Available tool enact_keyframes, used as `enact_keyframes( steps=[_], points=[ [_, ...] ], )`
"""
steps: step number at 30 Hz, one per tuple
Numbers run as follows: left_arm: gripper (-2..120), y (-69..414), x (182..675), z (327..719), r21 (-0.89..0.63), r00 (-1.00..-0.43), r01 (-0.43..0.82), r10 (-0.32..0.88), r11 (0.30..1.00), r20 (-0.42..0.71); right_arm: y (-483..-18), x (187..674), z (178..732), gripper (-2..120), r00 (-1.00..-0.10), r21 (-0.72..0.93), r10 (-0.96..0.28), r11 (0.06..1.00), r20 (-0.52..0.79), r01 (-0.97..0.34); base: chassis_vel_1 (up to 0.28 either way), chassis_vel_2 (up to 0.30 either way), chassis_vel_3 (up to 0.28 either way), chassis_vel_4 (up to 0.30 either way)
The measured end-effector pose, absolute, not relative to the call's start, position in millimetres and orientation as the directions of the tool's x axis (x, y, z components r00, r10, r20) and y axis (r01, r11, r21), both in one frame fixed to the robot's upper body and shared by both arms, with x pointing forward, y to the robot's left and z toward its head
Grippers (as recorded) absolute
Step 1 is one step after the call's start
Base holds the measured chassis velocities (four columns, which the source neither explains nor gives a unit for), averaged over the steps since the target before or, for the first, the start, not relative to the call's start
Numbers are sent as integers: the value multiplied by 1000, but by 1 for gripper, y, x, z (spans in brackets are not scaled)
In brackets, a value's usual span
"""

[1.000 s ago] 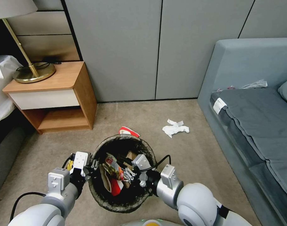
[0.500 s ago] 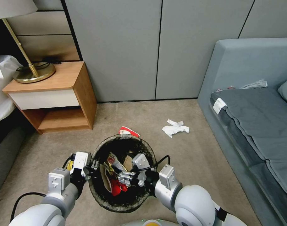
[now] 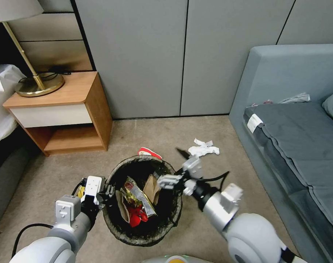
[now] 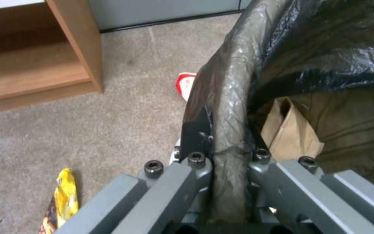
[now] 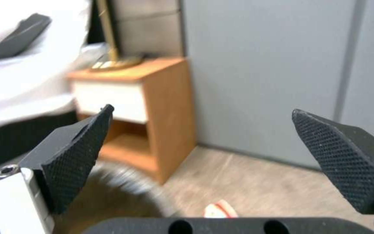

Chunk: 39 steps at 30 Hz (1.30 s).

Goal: Pick up the trash bin, then pick up the garbage from the floor and place it into the trash bin.

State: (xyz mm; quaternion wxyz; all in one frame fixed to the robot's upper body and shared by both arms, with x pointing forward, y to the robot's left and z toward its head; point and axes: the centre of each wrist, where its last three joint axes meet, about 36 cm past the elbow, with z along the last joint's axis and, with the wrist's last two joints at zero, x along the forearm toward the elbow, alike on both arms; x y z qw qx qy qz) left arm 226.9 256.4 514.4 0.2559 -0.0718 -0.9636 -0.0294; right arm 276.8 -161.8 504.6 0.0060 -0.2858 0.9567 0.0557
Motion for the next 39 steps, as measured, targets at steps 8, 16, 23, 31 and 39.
enact_keyframes(
  steps=[8,16,23,31,39],
  points=[
    [1,257,227,515,18,-859,152,123,988,497,-191,271,503,100,-943,37,-325,944,-77,-328,0,0,0,0],
    [1,258,227,515,8,-861,149,126,989,493,-226,259,469,100,-993,-58,-115,992,-36,-112,0,0,0,0],
    [1,260,227,515,9,-861,144,121,989,494,-248,243,454,100,-997,-95,-76,993,-4,-75,0,0,0,0],
    [1,260,227,515,10,-861,143,120,990,495,-245,231,442,100,-999,-85,-54,995,-1,-54,0,0,0,0],
    [1,260,227,515,8,-861,143,121,990,494,-243,223,437,100,-999,-86,-41,995,7,-41,-35,37,32,-34]
  ],
)
